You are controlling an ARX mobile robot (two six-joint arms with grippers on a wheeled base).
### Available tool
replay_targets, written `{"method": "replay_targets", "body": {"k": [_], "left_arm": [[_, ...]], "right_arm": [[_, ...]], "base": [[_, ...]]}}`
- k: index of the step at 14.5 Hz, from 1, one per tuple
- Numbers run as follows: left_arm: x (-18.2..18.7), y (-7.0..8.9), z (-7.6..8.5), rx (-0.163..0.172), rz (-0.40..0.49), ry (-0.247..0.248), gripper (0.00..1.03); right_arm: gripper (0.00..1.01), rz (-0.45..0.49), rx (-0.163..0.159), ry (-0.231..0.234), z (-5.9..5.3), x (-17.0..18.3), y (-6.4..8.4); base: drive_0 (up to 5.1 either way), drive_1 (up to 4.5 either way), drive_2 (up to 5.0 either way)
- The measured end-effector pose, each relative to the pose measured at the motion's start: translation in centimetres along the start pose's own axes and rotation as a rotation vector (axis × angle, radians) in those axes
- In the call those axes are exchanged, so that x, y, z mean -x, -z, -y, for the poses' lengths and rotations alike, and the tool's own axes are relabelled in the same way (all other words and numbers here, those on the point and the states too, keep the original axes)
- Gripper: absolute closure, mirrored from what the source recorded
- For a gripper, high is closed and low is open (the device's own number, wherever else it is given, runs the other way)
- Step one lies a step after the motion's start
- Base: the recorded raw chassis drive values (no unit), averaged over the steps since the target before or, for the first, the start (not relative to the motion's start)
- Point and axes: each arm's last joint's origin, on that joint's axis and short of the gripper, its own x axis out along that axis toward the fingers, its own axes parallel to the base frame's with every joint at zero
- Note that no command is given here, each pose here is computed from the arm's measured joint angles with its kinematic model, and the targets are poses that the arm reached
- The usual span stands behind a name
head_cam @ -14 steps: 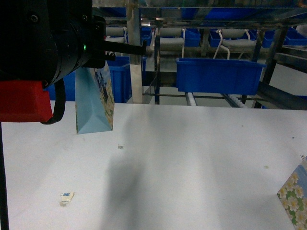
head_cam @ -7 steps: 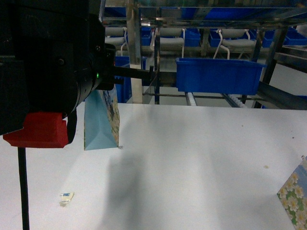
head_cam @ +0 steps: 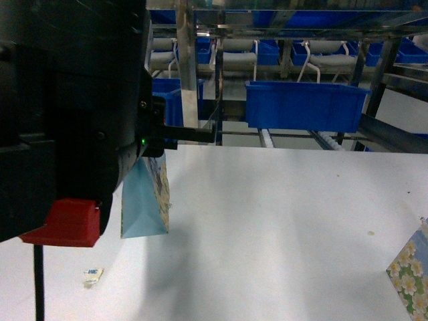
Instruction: Move flower gift bag to table near conveyor
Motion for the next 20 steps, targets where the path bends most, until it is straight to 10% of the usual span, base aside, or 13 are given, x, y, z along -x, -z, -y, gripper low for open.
{"method": "replay_targets", "body": {"k": [14, 19, 20], "left_arm": [[-0.8, 4.2, 2.6, 0.067, -0.103, 0.002, 1.01], [1.2, 5.6, 0.3, 0.06, -0.13, 0.019, 0.44], [1.7, 4.2, -0.4, 0.091, -0.096, 0.036, 0.19]], "right_arm": [[0.03, 0.0, 0.0, 0.0, 0.0, 0.0, 0.0], [0.03, 0.0, 0.0, 0.0, 0.0, 0.0, 0.0], [0.03, 0.0, 0.0, 0.0, 0.0, 0.0, 0.0]], "base": [[0.0, 0.0, 0.0], [0.0, 0.0, 0.0], [0.0, 0.0, 0.0]]}}
